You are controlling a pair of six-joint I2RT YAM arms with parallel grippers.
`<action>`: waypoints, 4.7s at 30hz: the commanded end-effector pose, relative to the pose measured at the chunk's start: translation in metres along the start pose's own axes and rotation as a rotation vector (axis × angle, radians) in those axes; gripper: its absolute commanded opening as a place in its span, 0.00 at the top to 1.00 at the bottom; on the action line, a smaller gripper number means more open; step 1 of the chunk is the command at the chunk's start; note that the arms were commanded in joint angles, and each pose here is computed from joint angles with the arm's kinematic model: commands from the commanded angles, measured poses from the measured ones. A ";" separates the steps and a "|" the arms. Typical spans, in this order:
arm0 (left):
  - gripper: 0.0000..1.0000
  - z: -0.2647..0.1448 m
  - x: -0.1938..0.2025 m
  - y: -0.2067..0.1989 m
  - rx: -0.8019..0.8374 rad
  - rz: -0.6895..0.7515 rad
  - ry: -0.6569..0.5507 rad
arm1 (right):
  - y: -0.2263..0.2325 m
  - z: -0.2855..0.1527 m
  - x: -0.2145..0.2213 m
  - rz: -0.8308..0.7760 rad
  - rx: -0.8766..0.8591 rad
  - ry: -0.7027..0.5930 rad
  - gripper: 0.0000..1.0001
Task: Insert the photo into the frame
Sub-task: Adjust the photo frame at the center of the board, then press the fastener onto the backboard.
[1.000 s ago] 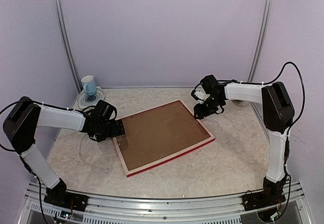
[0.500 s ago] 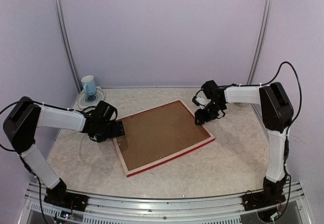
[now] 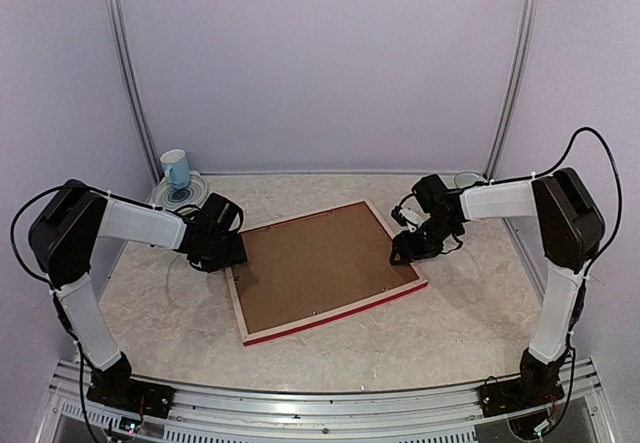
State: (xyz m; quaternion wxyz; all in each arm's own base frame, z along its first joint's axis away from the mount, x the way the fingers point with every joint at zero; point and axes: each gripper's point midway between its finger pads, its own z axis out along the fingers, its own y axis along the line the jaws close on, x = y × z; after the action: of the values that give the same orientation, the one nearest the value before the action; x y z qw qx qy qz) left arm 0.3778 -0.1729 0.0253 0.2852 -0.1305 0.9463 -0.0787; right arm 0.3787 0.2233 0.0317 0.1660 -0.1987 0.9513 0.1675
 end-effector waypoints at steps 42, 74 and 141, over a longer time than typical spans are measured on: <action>0.45 -0.016 0.015 0.005 -0.117 0.274 0.165 | 0.018 -0.054 0.013 0.038 -0.035 -0.162 0.34; 0.49 -0.027 -0.021 0.003 -0.084 0.219 0.044 | 0.014 -0.049 0.016 0.042 -0.024 -0.149 0.33; 0.47 -0.006 0.015 0.009 -0.064 0.244 0.161 | 0.011 -0.049 0.020 0.043 -0.004 -0.143 0.33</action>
State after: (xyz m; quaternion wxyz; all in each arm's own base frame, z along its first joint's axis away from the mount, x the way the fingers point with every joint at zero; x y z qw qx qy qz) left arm 0.3753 -0.1752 0.0293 0.2392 -0.0269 0.9700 -0.0349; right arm 0.3456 0.2067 0.0690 0.2242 -0.1601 0.9423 0.1901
